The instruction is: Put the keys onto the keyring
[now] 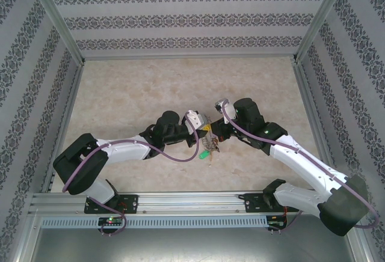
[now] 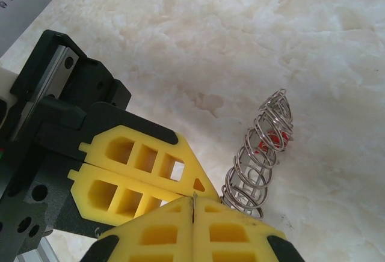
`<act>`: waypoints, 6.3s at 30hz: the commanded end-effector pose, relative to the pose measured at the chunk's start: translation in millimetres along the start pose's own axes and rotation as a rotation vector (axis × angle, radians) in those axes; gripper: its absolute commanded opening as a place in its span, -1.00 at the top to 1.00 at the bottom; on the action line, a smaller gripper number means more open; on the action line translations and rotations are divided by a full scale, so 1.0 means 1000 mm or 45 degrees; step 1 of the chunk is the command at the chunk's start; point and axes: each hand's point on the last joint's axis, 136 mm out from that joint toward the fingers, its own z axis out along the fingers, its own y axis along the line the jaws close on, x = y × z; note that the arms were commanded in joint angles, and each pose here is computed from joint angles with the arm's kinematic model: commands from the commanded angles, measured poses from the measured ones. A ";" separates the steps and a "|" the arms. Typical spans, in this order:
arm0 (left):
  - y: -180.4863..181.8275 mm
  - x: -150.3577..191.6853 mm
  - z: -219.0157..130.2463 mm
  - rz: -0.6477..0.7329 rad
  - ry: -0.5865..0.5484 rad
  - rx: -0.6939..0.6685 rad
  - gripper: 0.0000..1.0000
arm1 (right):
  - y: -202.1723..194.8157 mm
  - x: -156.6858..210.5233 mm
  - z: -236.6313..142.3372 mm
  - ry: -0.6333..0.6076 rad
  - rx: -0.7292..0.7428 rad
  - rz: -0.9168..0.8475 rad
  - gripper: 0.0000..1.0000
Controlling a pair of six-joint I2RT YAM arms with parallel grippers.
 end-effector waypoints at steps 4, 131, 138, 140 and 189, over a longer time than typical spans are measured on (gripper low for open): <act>-0.002 -0.014 -0.003 0.027 -0.031 -0.019 1.00 | -0.003 -0.008 -0.004 -0.053 0.036 0.026 1.00; 0.002 -0.019 -0.007 0.017 -0.028 -0.056 0.91 | 0.010 -0.019 -0.010 -0.096 -0.121 0.060 1.00; 0.001 -0.019 -0.005 0.025 -0.013 -0.040 0.72 | 0.019 -0.021 -0.009 -0.092 -0.170 0.036 1.00; 0.001 -0.018 -0.004 0.029 -0.007 -0.041 0.67 | 0.021 -0.020 -0.009 -0.084 -0.180 0.032 1.00; 0.009 -0.025 -0.008 0.070 0.013 -0.101 0.53 | 0.022 -0.026 -0.012 -0.083 -0.251 0.072 1.00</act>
